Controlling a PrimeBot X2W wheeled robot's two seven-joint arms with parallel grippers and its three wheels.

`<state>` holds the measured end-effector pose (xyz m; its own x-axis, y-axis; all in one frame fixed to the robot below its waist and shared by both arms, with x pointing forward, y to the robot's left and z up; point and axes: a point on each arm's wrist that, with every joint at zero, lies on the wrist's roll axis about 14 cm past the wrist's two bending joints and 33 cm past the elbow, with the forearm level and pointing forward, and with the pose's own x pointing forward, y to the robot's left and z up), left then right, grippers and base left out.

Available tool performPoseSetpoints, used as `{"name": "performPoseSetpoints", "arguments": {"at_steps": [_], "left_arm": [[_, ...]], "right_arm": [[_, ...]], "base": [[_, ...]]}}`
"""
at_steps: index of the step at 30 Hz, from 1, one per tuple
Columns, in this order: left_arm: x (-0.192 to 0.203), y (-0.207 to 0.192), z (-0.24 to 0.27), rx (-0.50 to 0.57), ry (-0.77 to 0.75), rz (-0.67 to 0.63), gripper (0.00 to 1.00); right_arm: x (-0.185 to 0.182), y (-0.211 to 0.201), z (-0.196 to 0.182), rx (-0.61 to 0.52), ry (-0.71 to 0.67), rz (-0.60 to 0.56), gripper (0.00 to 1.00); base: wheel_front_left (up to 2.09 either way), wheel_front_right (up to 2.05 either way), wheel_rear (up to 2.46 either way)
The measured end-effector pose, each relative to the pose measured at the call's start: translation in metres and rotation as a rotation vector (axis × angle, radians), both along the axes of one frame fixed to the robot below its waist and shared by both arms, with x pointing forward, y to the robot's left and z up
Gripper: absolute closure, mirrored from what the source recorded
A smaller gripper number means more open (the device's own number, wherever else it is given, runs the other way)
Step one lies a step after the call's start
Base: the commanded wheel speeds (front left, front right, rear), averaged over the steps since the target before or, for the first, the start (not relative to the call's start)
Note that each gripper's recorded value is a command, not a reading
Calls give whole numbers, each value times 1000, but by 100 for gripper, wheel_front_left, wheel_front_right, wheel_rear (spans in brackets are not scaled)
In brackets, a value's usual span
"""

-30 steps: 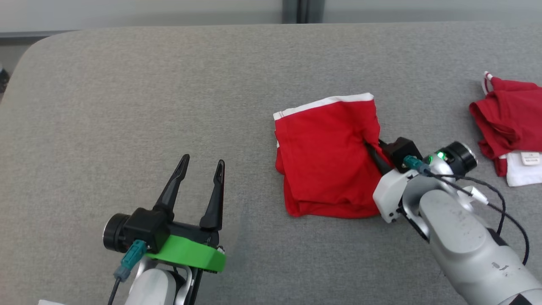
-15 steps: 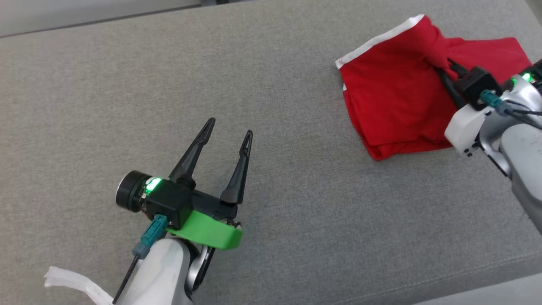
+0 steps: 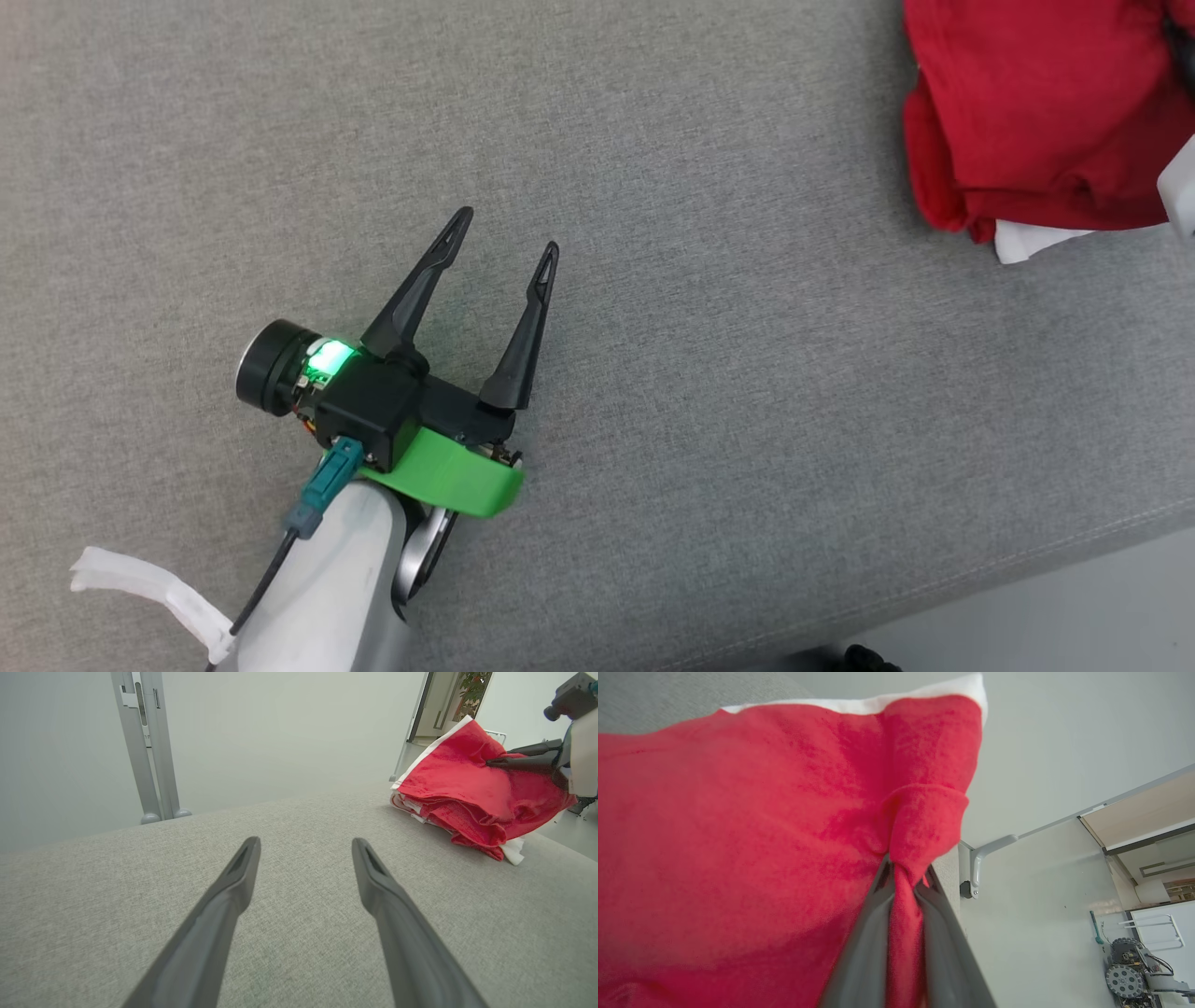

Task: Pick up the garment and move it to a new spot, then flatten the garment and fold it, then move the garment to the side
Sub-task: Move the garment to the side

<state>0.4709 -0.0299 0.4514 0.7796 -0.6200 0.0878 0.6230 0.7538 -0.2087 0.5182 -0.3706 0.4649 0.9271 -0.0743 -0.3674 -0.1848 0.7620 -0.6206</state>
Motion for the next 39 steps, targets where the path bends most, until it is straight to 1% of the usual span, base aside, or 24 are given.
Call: {"name": "performPoseSetpoints", "arguments": {"at_steps": [6, 12, 13, 14, 21, 25, 28, 31, 33, 39], "left_arm": [[5, 9, -15, 6, 30, 19, 0], [7, 21, -20, 19, 42, 50, 0], [7, 23, -19, 19, 41, 55, 0], [7, 24, -17, 18, 39, 59, 0], [4, 29, 3, -4, 14, 89, 0], [1, 36, 17, -11, -6, 118, 0], [-4, 48, 28, -16, -18, 160, 0], [-11, 57, 39, -14, -34, 187, 0], [-15, 64, 48, -15, -50, 209, 0], [-31, 97, 71, -22, -89, 306, 0]], "right_arm": [[1, -19, -29, -17, 68, -51, 100], [9, -22, -41, -27, 81, -54, 100], [11, -22, -40, -30, 73, -52, 75], [12, -23, -37, -34, 66, -53, 0], [13, -23, -12, -53, 4, -41, 0], [22, -3, 12, -4, -89, -7, 0], [28, 33, 28, 61, -158, 56, 0], [22, 66, 31, 168, -196, 87, 0], [19, 81, 43, 217, -238, 107, 0], [-1, 143, 79, 453, -383, 184, 0]], "base": [[0, 0, 0], [0, 0, 0], [0, 0, 0], [0, 0, 0], [0, 0, 0], [0, 0, 0], [0, 0, 0], [0, 0, 0], [0, 0, 0], [0, 0, 0]]}}
